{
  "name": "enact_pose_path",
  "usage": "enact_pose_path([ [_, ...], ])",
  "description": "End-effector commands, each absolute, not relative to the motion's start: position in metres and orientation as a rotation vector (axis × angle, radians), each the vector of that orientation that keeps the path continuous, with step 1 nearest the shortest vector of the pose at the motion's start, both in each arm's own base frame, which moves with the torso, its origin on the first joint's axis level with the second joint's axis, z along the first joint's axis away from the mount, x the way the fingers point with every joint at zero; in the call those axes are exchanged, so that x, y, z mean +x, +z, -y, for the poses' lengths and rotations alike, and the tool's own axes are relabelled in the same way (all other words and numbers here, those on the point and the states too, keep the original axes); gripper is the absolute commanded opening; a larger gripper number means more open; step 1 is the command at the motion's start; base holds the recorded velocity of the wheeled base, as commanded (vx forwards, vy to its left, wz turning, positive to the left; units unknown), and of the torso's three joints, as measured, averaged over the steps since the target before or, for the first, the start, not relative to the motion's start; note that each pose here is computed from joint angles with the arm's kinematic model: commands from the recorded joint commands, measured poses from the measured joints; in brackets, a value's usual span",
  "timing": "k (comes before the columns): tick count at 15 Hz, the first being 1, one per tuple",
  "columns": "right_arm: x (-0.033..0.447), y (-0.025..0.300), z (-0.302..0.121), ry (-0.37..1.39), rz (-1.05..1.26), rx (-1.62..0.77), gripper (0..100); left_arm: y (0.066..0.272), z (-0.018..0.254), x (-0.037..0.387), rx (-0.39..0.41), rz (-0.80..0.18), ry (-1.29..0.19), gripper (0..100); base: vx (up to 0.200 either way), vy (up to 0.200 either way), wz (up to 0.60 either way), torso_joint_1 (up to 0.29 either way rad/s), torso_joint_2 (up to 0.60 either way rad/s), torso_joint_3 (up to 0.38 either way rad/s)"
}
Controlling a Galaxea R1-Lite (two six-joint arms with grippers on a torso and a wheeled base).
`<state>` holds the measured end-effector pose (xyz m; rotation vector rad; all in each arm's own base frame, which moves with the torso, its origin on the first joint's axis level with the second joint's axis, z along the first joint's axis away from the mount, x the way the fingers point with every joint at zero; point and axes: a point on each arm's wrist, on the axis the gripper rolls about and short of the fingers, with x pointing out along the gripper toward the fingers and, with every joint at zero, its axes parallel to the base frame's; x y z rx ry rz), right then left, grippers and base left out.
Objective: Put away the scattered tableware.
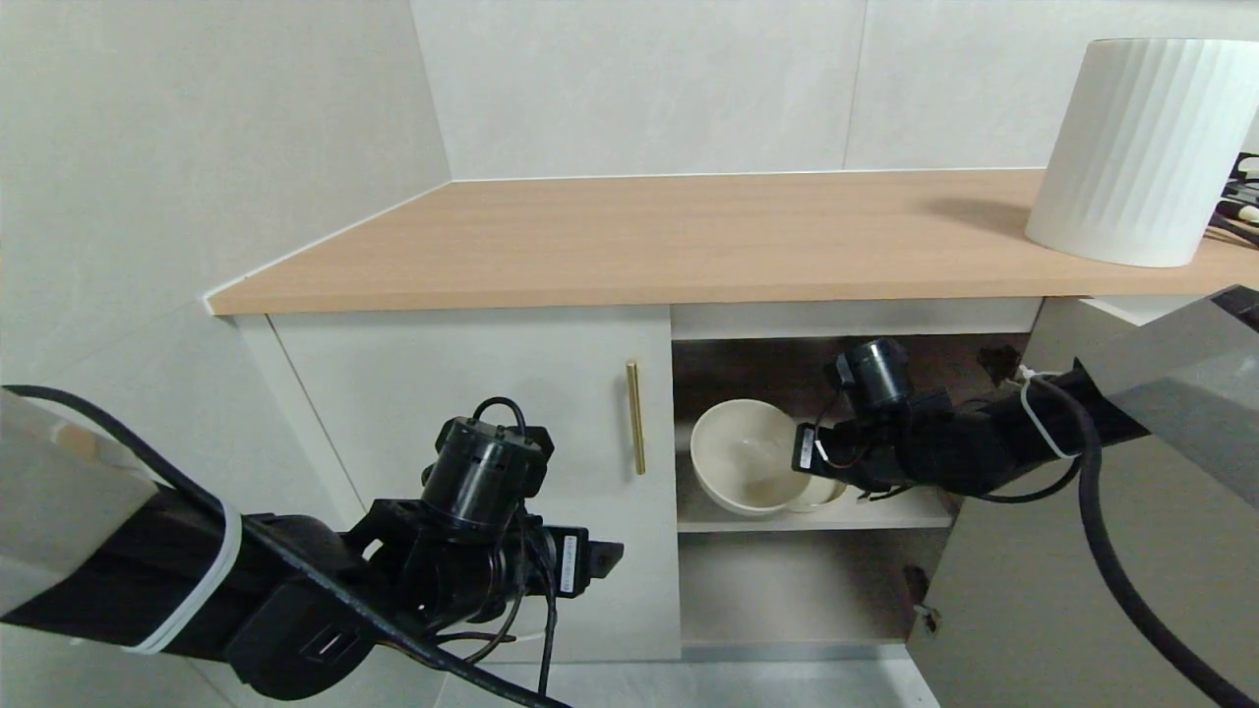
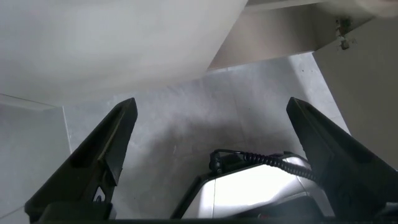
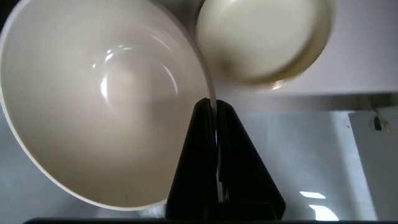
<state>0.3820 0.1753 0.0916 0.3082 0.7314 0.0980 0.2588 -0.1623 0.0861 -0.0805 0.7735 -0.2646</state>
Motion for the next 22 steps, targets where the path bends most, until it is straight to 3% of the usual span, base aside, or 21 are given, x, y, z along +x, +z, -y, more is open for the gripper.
enact_pose_path([
  [1, 0.398, 0.084, -0.166, 0.056, -0.725, 0.336, 0, 0.087, 0.162, 0.259, -0.082, -0.771, -0.265, 100, 0.000, 0.000, 0.00, 0.000, 0.00, 0.000],
  [22, 0.430, 0.053, -0.133, -0.151, -0.692, 0.281, 0, 0.084, 0.163, 0.260, -0.077, -0.778, -0.263, 100, 0.000, 0.000, 0.00, 0.000, 0.00, 0.000],
])
